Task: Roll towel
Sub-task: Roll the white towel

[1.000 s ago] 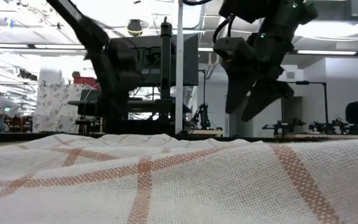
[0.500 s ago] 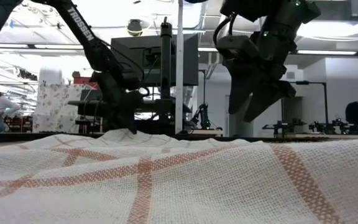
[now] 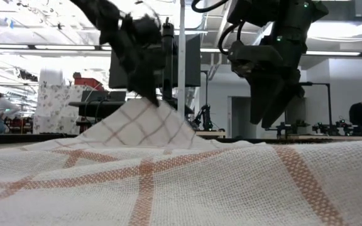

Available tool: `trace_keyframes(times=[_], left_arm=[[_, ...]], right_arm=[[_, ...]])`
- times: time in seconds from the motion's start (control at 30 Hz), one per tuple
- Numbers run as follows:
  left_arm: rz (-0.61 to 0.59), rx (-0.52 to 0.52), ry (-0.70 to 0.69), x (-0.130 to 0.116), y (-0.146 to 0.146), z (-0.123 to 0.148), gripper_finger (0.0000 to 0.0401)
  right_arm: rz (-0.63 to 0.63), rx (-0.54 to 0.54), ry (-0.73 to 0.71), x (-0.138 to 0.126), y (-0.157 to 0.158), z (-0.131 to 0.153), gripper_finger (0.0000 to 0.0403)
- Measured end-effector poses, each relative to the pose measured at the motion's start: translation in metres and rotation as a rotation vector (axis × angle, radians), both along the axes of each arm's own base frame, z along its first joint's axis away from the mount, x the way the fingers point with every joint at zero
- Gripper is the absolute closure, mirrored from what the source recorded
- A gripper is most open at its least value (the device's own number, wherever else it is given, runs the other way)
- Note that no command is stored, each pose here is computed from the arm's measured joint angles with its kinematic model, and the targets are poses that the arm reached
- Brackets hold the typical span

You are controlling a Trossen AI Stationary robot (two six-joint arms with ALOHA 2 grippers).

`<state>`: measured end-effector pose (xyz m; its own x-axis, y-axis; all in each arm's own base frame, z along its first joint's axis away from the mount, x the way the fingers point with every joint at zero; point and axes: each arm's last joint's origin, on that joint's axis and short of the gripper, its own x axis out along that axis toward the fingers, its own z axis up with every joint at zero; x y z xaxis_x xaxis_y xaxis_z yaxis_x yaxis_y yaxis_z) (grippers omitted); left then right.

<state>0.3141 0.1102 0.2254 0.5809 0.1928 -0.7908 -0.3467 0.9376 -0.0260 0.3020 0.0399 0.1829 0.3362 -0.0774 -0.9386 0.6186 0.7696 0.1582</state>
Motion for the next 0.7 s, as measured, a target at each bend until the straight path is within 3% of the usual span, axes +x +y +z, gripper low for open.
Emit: trace_keyframes(times=[0.2, 0.33, 0.47, 0.63, 0.7], left_arm=[[-0.155, -0.030, 0.052, 0.030, -0.057, -0.031, 0.0384], [-0.208, -0.059, 0.126, 0.034, -0.069, -0.051, 0.0339], [-0.209, -0.039, 0.152, 0.030, -0.061, -0.029, 0.0290], [-0.153, 0.030, 0.005, 0.023, -0.038, 0.015, 0.0257], [-0.148, -0.010, -0.065, 0.022, -0.027, 0.023, 0.0252]], right_arm=[[0.039, -0.014, 0.003, 0.000, 0.000, 0.000, 0.0190], [0.055, -0.001, 0.010, 0.000, 0.000, 0.000, 0.0190], [0.065, 0.010, 0.021, -0.001, 0.001, 0.000, 0.0190], [0.065, 0.011, 0.019, -0.001, 0.001, 0.000, 0.0190], [0.061, 0.013, 0.019, -0.001, 0.000, 0.000, 0.0190]])
